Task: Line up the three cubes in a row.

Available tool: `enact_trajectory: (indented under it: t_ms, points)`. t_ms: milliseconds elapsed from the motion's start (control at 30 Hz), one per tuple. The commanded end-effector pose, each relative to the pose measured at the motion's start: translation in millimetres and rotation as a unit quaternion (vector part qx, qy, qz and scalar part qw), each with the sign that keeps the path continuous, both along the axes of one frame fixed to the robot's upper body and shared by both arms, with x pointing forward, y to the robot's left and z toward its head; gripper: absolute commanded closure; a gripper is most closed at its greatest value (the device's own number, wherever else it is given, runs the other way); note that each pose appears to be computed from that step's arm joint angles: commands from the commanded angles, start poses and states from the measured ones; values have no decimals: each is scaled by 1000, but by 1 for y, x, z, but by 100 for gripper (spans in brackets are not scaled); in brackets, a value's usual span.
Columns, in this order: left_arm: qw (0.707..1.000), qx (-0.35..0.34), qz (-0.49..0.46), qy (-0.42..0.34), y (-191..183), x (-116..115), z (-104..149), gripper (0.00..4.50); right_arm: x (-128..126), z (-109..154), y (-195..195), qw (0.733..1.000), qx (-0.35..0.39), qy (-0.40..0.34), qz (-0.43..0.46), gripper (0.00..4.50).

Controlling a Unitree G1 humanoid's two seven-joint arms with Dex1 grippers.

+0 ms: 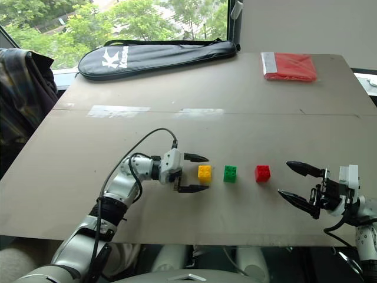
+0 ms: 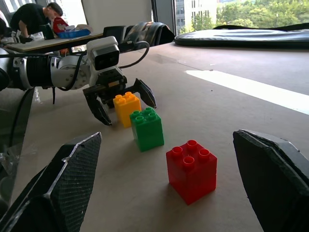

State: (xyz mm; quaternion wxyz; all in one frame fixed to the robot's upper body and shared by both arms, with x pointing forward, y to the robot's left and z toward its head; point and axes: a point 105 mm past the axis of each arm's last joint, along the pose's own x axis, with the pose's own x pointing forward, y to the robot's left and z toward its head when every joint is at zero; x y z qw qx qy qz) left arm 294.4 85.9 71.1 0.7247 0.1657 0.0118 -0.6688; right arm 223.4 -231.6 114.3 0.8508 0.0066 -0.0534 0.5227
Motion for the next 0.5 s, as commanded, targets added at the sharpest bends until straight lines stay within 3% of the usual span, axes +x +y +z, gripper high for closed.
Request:
enact_trajectory:
  t_ms: [33, 233, 400, 500]
  points:
    - [1000, -16, 23, -1, 19, -9, 14, 1, 0, 7, -6, 1000, -10, -20, -4, 0]
    - [994, 5, 95, 45, 51, -41, 11, 1, 5, -5, -18, 999, -26, -7, -28, 0]
    - [970, 3, 235, 67, 72, -47, 3, 1, 8, -18, -30, 998, -50, -3, -48, 0]
    - [962, -6, 268, 58, 75, -49, 2, 1, 5, -25, -33, 996, -78, -1, -35, 0]
